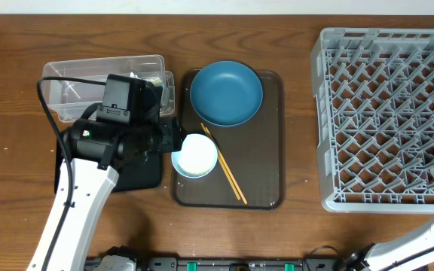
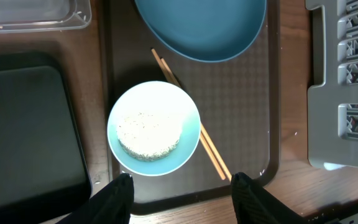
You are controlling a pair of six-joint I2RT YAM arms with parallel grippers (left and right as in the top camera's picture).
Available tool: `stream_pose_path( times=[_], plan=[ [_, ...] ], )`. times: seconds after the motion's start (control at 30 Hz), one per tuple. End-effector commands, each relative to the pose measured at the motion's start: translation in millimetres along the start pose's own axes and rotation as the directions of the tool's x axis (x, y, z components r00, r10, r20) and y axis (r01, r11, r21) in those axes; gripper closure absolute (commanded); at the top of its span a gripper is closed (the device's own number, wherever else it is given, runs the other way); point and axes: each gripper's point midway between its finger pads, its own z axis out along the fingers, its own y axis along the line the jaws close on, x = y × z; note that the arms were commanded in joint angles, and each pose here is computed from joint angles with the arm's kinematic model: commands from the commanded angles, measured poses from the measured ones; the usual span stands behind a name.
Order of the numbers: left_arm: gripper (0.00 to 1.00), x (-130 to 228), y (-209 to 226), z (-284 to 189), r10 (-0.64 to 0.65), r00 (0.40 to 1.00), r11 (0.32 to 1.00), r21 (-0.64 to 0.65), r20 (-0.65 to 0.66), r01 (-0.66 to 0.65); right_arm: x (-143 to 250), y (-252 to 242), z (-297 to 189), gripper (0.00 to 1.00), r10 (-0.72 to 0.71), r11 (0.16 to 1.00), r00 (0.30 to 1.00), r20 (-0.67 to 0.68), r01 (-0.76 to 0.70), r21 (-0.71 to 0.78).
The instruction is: Sort waste into correct bins and load items into the dishwasher rack
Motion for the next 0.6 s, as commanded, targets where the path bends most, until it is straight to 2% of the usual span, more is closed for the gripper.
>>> stream_pose_path(
  times=[0.0, 0.23, 0.37, 0.57],
  plan=[
    [0.46, -4, 3, -1, 0.011, 1.0, 1.0, -0.014, 0.009, -0.01, -5, 1, -5, 0.24, 0.016, 0.999, 1.0, 0.01, -0.016, -0.032],
    [0.46, -4, 3, -1, 0.01, 1.0, 1.0, -0.014, 0.008, -0.01, -3, 4, -5, 0.26, 0.016, 0.999, 1.0, -0.001, -0.016, -0.051],
    [0.46, -4, 3, -1, 0.011, 1.0, 1.0, -0.014, 0.009, -0.01, 2, 8, -5, 0.3, 0.016, 0.997, 1.0, -0.026, -0.018, -0.076],
    [0.45, -4, 3, -1, 0.011, 1.0, 1.0, -0.014, 0.009, -0.01, 13, 39, -19, 0.32, -0.083, 0.966, 0.996, -0.043, 0.07, -0.247]
  ],
)
